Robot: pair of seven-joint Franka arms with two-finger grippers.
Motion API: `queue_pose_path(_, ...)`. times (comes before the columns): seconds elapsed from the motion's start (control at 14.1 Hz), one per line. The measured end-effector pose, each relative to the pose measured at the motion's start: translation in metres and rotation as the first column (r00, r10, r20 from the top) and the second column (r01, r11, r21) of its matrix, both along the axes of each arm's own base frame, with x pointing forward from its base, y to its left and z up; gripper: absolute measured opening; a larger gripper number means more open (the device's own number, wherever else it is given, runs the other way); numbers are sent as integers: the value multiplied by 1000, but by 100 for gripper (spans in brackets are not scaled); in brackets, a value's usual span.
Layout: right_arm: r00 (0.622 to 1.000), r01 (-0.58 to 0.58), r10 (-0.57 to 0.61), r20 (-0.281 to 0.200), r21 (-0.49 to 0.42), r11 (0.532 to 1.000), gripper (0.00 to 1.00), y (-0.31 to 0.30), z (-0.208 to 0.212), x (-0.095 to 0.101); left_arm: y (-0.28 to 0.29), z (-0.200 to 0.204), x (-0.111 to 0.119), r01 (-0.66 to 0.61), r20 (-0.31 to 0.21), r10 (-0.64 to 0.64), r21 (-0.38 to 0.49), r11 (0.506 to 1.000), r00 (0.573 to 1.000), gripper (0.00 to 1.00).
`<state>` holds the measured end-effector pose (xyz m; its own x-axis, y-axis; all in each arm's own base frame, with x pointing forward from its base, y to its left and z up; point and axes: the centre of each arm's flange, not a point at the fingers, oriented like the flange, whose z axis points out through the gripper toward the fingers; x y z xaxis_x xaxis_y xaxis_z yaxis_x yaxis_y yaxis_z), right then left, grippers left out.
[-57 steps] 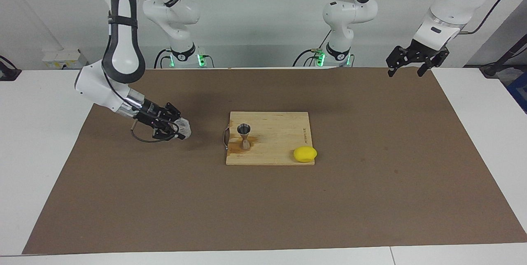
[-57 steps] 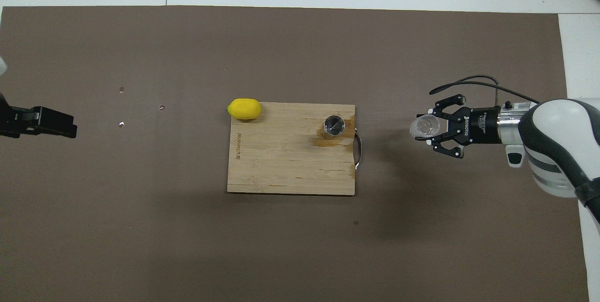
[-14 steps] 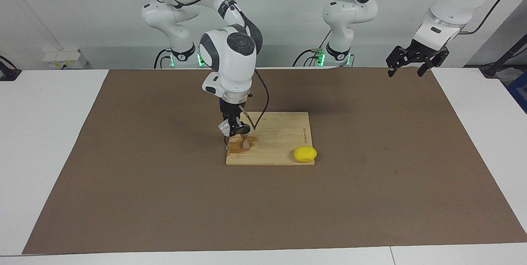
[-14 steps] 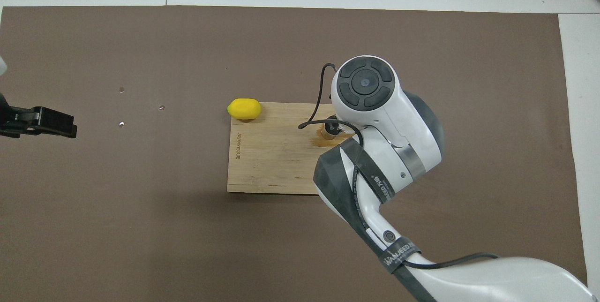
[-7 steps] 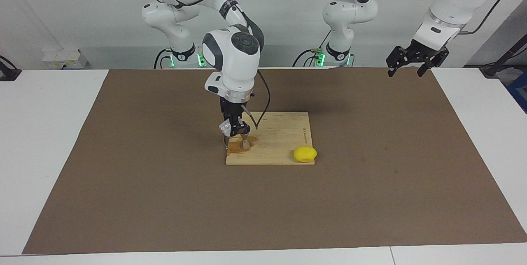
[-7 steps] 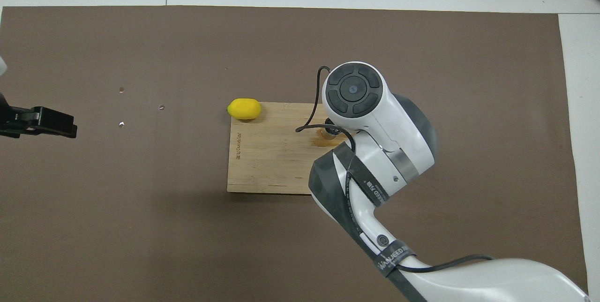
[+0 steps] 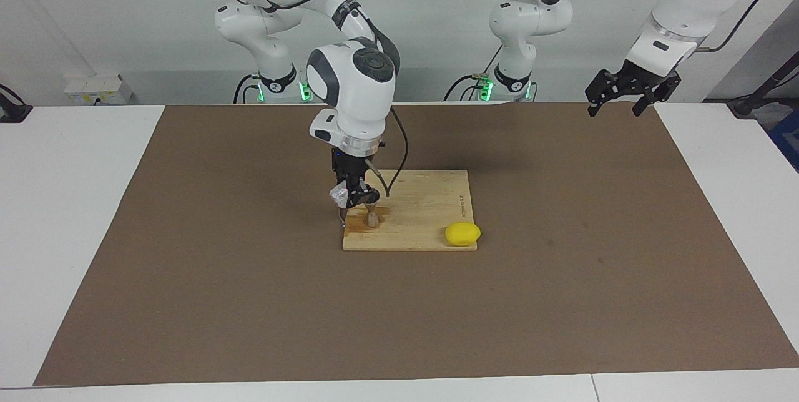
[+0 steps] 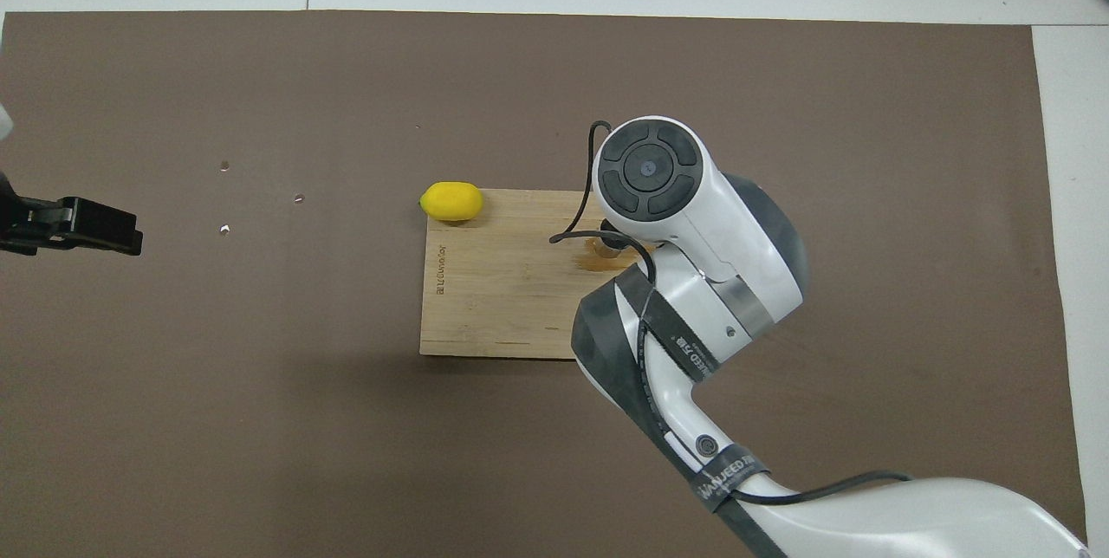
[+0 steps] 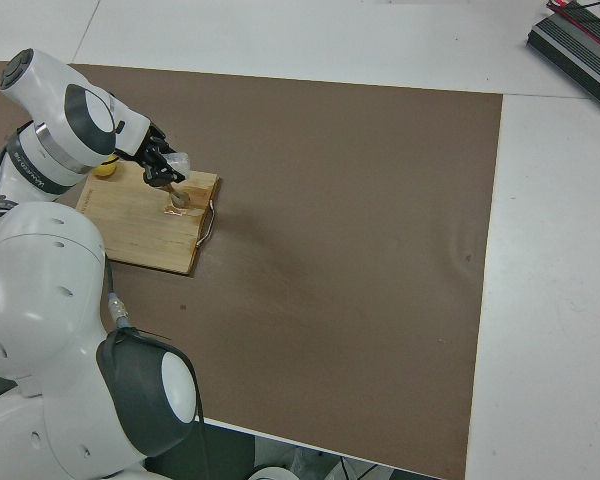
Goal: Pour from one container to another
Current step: 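Tilt the clear cup with the right gripper to pour into the steel cup, then carry the clear cup with the right gripper back to its spot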
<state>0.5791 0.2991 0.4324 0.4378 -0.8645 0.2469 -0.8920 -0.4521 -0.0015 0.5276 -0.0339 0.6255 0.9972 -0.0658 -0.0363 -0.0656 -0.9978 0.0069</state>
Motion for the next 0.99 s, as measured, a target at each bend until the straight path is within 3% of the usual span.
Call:
queue_pose_path(0.57,995,96,-96,21,27,995,51,-1,4,2,0,0,0,0,0,0,0,1000,1000,100)
queue_pose_path(0.99,987,159,-157,-25,110,981,51,-5,4,5,0,0,0,0,0,0,0,1000,1000,100)
